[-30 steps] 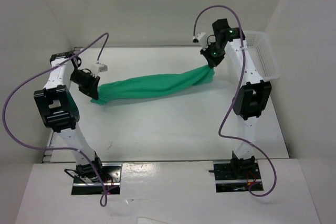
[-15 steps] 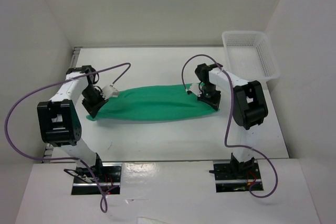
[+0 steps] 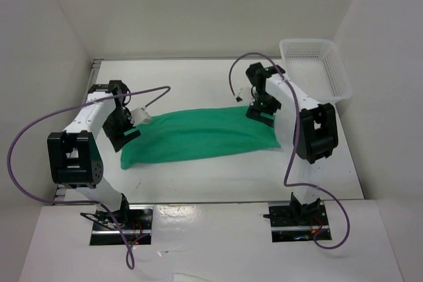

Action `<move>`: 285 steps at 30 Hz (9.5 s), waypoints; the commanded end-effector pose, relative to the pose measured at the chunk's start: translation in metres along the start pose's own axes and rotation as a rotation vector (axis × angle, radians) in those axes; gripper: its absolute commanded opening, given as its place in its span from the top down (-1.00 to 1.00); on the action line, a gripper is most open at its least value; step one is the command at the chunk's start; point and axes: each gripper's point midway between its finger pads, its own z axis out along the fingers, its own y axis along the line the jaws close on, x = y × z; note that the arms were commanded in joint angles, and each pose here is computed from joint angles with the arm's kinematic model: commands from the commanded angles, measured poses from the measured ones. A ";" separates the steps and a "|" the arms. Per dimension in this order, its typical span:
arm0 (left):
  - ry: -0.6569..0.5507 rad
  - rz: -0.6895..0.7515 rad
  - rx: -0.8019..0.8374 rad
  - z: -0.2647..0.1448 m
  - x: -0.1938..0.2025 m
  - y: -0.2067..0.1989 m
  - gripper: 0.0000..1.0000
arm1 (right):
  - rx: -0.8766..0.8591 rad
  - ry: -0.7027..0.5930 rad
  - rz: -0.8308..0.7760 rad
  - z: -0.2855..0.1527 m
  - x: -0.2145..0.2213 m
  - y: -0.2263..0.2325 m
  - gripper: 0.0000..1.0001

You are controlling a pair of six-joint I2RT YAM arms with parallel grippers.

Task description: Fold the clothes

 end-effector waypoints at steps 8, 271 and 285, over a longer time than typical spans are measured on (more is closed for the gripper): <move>-0.307 -0.207 0.009 -0.017 -0.074 0.040 -0.69 | -0.100 -0.452 0.237 -0.043 -0.093 -0.029 -0.89; -0.261 -0.630 0.453 0.072 0.010 0.085 1.00 | -0.489 -0.447 0.799 0.086 -0.141 -0.031 1.00; -0.394 -0.495 0.495 0.051 -0.072 0.080 1.00 | -0.101 -0.436 0.922 0.052 -0.083 -0.132 1.00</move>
